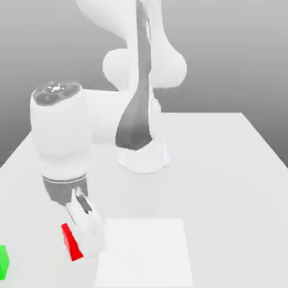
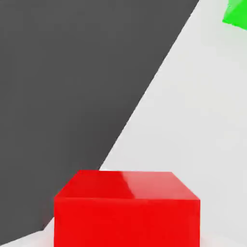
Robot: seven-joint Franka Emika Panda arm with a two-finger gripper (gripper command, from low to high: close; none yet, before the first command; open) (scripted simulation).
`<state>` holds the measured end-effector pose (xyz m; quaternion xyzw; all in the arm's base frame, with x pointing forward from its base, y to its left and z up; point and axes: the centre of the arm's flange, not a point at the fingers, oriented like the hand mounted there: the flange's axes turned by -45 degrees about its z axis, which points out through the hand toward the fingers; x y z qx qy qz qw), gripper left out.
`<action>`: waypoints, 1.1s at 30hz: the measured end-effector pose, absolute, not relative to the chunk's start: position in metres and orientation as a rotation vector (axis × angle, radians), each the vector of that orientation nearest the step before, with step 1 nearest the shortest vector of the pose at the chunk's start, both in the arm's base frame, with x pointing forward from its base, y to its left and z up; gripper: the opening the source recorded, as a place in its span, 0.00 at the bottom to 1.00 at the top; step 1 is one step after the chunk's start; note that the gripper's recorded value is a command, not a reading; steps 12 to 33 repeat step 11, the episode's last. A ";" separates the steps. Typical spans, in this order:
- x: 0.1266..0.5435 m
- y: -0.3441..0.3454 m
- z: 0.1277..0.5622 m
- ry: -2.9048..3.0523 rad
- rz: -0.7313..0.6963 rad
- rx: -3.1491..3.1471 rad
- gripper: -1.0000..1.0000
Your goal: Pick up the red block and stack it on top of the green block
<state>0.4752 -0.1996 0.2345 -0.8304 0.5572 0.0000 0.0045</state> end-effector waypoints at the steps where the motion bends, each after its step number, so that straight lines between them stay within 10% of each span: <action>1: 0.472 -0.225 0.237 1.807 -0.001 -2.560 0.00; 5: 0.457 -0.312 0.206 2.016 -0.002 -2.406 0.00; 6: 0.455 -0.319 0.192 2.031 -0.002 -2.394 1.00; 33: 0.455 -0.319 0.192 2.031 -0.002 -2.394 1.00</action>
